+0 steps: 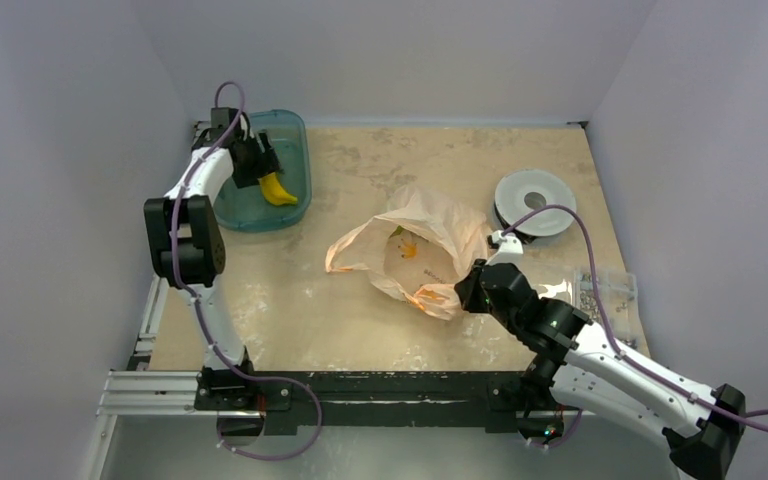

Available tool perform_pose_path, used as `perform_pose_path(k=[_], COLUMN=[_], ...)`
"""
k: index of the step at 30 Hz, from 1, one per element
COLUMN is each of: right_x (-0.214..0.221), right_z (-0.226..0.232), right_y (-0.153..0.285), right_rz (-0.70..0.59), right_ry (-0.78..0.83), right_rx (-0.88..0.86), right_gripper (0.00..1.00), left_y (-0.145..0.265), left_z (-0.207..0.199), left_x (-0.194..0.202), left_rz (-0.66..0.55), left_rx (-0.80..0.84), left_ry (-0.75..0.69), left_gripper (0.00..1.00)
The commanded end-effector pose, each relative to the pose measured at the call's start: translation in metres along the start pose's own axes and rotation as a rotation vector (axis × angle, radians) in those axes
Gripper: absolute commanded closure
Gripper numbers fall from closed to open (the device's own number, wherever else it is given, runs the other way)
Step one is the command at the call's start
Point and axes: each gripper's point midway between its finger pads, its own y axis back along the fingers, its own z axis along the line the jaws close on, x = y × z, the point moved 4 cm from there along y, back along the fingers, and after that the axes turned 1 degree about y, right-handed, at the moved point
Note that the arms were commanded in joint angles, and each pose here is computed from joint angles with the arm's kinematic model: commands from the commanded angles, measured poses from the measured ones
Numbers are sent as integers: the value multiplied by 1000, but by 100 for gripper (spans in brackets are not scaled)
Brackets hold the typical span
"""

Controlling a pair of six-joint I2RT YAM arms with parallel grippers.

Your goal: Take the fake fruits out of the plastic bag

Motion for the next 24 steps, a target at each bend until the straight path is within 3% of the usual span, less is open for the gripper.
perform_pose_path(k=[1,4,8,14,18,24], right_x=[-9,-10,-11,-15,-22,-30], right_z=[9,9,8,11,15,21], right_y=[3,4,4,5,8,13], right_rz=[-24,-31,-40,-57,-68,-83], right_ry=[-11,-8,-2,-3,-8,-16], right_rx=[-36,-42,-40,-55,-65,-86], right_gripper=[100,100,100,100,100,100], left_y=[60,92,145,214,257,270], left_z=[-17,-26,-53,-113,-137,-155], left_x=[-22,-19,7,98,161,230], left_rz=[-65,-57,-63,-81,-162,-263], left_rx=[44,79,246,414,541,623], left_ry=[-4,11,57,-98,-188,-317], left_gripper=[19,14,19,22,26,31])
